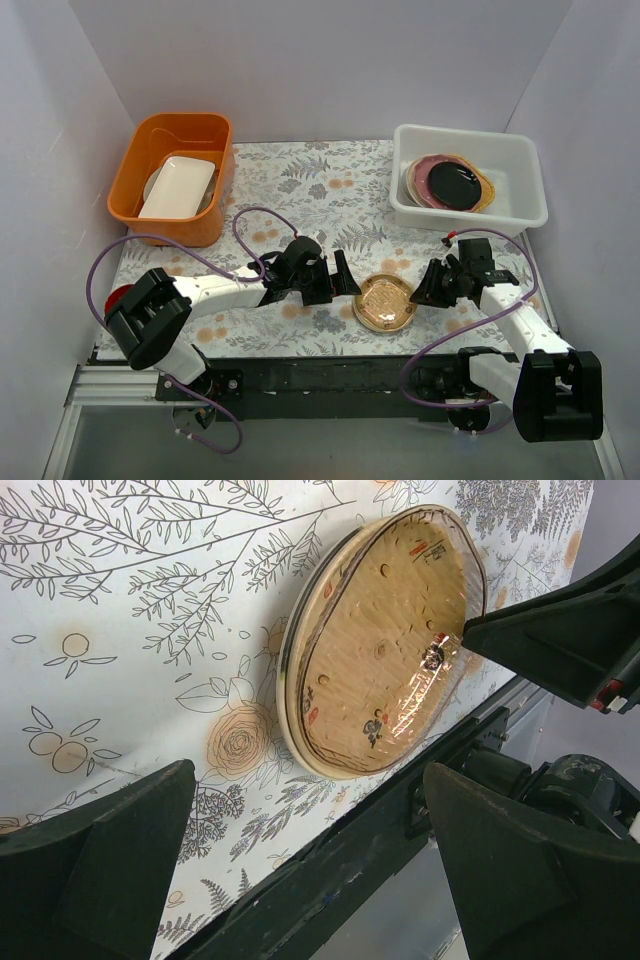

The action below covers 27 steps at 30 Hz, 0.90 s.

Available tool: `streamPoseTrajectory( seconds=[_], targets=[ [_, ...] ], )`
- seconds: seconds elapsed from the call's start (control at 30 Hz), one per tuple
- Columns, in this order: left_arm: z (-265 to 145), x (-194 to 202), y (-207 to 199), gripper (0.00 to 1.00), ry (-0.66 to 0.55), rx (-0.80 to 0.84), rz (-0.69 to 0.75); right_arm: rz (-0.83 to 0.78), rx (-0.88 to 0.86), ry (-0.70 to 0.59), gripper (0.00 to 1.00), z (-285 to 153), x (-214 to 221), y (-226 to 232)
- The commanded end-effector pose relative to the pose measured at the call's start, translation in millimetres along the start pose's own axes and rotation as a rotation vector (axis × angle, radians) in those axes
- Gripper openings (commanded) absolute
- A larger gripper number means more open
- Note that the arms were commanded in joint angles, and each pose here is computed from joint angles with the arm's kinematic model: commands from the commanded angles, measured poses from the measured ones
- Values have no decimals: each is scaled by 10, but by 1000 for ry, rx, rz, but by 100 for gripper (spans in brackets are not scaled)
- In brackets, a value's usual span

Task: Place the plates into the plastic bin on the countertop
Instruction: Pick up the plate at the center of the board.

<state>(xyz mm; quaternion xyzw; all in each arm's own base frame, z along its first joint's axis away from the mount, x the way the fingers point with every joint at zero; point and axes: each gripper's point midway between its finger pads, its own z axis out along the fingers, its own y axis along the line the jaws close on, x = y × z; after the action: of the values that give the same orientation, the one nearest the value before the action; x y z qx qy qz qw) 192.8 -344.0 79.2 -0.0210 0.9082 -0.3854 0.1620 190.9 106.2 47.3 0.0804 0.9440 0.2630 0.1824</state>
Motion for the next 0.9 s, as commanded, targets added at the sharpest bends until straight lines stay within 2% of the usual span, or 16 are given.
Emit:
streamPoseTrajectory(
  seconds=[0.0,0.2,0.37,0.87],
  targets=[
    [-76,4,-83,98,-11,32,14,-12,6,-15,28,10,-45,2],
    [-73,1,-80,98,-10,33,13,-15,13,-22,9,2,-70,-2],
    [-74,-1,-88,98,-10,35,13,-21,13,-30,1,-29,-111,23],
    [-43,-8,-102,98,-6,34,18,-40,-2,-46,1,-77,-223,107]
  ],
)
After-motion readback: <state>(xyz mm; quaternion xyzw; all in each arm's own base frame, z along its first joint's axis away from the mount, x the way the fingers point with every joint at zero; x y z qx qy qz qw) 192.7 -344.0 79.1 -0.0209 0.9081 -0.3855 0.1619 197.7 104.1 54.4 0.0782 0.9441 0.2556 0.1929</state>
